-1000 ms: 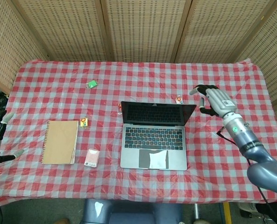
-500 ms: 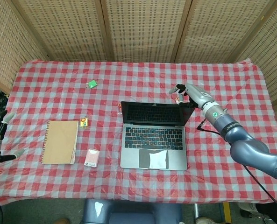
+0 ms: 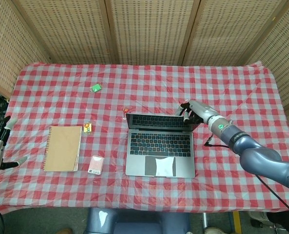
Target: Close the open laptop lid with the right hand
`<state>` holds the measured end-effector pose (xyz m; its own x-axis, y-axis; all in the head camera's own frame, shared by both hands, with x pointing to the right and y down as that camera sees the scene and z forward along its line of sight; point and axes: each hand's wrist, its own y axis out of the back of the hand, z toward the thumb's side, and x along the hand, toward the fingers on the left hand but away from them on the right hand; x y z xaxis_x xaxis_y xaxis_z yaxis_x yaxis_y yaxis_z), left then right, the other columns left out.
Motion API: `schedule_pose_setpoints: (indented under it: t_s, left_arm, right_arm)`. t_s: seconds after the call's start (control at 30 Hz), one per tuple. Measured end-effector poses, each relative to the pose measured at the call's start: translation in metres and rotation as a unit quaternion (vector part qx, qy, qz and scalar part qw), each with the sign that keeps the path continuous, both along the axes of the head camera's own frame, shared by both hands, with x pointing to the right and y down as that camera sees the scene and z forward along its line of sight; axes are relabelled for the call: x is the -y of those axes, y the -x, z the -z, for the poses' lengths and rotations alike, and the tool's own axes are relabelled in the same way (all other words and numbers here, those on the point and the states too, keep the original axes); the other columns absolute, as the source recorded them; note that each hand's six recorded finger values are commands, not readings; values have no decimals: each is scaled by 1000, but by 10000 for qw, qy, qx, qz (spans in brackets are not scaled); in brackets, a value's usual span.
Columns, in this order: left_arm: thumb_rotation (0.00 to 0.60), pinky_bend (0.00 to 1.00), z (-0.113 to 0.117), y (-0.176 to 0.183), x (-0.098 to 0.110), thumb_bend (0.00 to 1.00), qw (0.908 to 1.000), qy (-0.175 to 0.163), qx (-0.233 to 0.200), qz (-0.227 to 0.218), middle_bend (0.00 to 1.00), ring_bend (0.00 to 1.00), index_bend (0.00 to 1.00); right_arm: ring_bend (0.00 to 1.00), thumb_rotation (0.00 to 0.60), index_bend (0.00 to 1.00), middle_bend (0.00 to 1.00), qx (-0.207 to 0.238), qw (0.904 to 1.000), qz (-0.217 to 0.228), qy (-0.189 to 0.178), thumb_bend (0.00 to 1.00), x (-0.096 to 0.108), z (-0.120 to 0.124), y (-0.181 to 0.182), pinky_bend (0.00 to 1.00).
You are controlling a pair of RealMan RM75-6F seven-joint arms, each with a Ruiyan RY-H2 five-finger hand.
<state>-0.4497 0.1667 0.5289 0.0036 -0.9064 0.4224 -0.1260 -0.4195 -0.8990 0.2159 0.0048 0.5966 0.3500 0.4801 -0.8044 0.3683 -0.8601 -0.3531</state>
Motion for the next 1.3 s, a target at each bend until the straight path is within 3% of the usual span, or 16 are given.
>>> schedule_pose_setpoints:
  t_s: [0.37,0.63,1.03,1.3]
  left_arm:
    - [600,0,-2,-3,-1,0,10000,35,-9,-46,0,0,0]
    - [600,0,-3,-3,-1,0,10000,50,-3,-52,0,0,0]
    - [599,0,-8,-7,-1,0,9998,141,30,-98,0,0,0]
    - [600,0,-12,-12,-2,0,9997,185,45,-170,0,0,0]
  right_arm:
    - [376,600,470,456,60,9965,602,579,1000,-37,5,7,383]
    - [376,600,540,471,-48,9917,1127,625,1000,-65,3,4,344]
    - [376,600,540,471,-273,9779,2069,-161,1000,-111,-17,-8,335]
    - [376,600,521,471,-450,9530,2863,-880,1000,-145,-36,-19,335]
